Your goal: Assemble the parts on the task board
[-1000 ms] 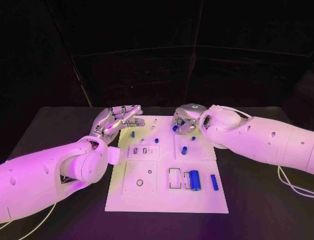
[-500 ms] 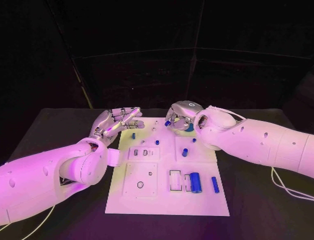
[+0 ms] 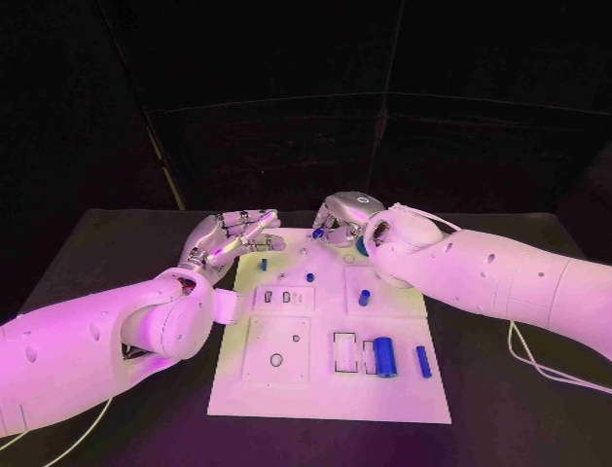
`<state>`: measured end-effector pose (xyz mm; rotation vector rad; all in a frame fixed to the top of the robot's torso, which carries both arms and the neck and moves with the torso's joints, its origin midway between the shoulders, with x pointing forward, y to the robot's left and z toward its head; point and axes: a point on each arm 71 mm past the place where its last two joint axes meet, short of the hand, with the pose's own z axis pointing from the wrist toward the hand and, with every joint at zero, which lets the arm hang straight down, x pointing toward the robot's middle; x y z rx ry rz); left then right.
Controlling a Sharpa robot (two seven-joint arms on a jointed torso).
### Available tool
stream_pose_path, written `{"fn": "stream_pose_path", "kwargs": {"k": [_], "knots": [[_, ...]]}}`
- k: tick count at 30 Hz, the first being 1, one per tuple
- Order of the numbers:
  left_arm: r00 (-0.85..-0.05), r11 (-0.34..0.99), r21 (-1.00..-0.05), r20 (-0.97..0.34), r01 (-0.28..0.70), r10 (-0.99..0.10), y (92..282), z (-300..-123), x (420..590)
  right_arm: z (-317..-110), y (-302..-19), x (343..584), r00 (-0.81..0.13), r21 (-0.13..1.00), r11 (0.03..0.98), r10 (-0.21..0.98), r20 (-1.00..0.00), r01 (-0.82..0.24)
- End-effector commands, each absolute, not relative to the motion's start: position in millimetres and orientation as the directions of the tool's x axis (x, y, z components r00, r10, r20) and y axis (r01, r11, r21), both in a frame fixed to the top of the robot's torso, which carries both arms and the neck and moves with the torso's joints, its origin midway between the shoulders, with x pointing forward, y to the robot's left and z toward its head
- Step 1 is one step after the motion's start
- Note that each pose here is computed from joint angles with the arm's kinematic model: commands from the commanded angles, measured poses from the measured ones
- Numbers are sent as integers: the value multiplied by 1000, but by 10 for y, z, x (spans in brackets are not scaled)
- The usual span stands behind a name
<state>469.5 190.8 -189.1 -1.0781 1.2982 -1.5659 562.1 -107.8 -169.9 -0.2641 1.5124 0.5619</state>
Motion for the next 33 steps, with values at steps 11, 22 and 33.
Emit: {"fn": "stream_pose_path", "kwargs": {"k": [11, 22, 33], "knots": [[-319, -143, -987, 112, 76, -941, 1886, -1858, 4699, -1708, -941, 5705, -44, 170, 853, 170, -984, -494], [-321, -143, -987, 111, 77, -940, 1878, -1838, 4700, -1725, -901, 5750, -42, 147, 872, 144, -989, -467], [-322, -143, -987, 111, 77, -940, 1876, -1834, 4702, -1756, -879, 5765, -65, 125, 882, 107, -992, -453]]}}
